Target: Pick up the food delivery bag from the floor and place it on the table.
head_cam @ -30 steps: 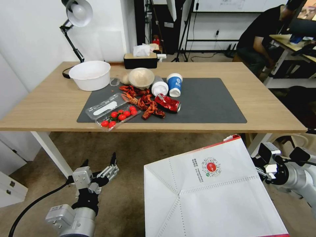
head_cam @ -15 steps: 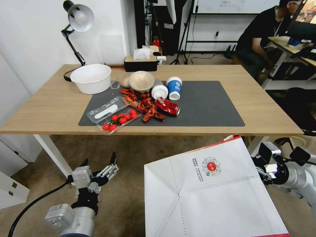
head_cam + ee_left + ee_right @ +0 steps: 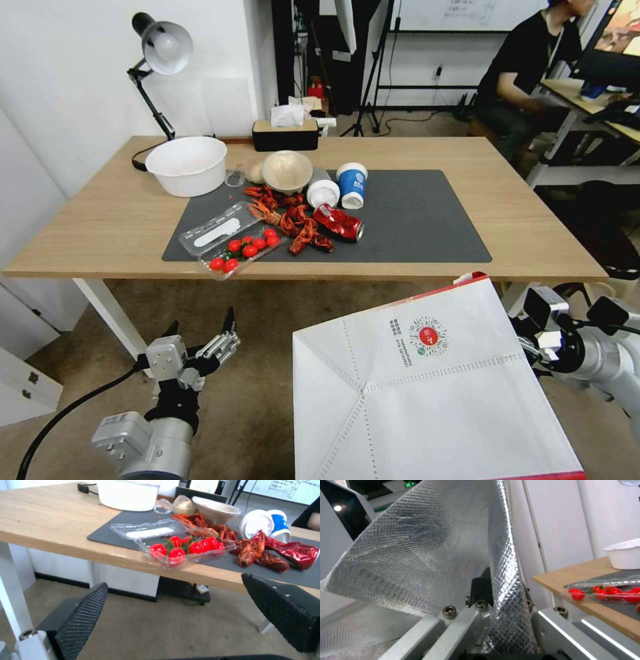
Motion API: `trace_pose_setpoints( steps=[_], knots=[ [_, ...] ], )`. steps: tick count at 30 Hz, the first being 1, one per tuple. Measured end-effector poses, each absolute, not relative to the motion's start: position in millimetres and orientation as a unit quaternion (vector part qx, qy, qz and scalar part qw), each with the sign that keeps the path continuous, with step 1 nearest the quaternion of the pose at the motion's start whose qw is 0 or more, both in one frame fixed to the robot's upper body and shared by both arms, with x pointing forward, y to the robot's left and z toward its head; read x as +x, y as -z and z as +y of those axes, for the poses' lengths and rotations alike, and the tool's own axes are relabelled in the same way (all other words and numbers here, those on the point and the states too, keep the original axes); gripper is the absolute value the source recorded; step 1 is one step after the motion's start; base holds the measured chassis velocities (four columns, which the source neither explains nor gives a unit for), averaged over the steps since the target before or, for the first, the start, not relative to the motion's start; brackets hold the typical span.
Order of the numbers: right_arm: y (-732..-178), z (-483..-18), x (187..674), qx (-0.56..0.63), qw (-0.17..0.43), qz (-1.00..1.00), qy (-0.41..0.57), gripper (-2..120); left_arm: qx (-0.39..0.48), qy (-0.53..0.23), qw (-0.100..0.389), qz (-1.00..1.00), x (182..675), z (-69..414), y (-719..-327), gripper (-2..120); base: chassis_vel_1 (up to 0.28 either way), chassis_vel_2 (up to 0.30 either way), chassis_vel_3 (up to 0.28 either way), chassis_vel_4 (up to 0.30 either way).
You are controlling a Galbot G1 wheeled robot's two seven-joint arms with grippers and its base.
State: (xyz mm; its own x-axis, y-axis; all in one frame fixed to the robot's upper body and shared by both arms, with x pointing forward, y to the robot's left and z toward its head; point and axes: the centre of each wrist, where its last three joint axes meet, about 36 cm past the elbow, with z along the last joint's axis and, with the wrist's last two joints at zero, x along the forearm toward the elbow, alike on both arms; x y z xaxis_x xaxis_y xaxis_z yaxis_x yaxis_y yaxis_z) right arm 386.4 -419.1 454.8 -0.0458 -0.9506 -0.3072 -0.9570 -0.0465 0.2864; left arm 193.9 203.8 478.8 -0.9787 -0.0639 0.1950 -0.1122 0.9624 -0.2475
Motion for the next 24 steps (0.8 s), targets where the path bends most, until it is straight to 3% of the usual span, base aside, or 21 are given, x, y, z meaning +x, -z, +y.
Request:
trace_pose_setpoints(
  steps=[24],
  knots=[
    [-456.2, -418.9, 386.4, -0.688, 0.008, 0.693, -0.214, 0, 0.045, -0.127, 0.096, -0.986, 193.3, 203.4, -476.2, 100, 0.000, 0.000, 0.000, 0.000]
  ],
)
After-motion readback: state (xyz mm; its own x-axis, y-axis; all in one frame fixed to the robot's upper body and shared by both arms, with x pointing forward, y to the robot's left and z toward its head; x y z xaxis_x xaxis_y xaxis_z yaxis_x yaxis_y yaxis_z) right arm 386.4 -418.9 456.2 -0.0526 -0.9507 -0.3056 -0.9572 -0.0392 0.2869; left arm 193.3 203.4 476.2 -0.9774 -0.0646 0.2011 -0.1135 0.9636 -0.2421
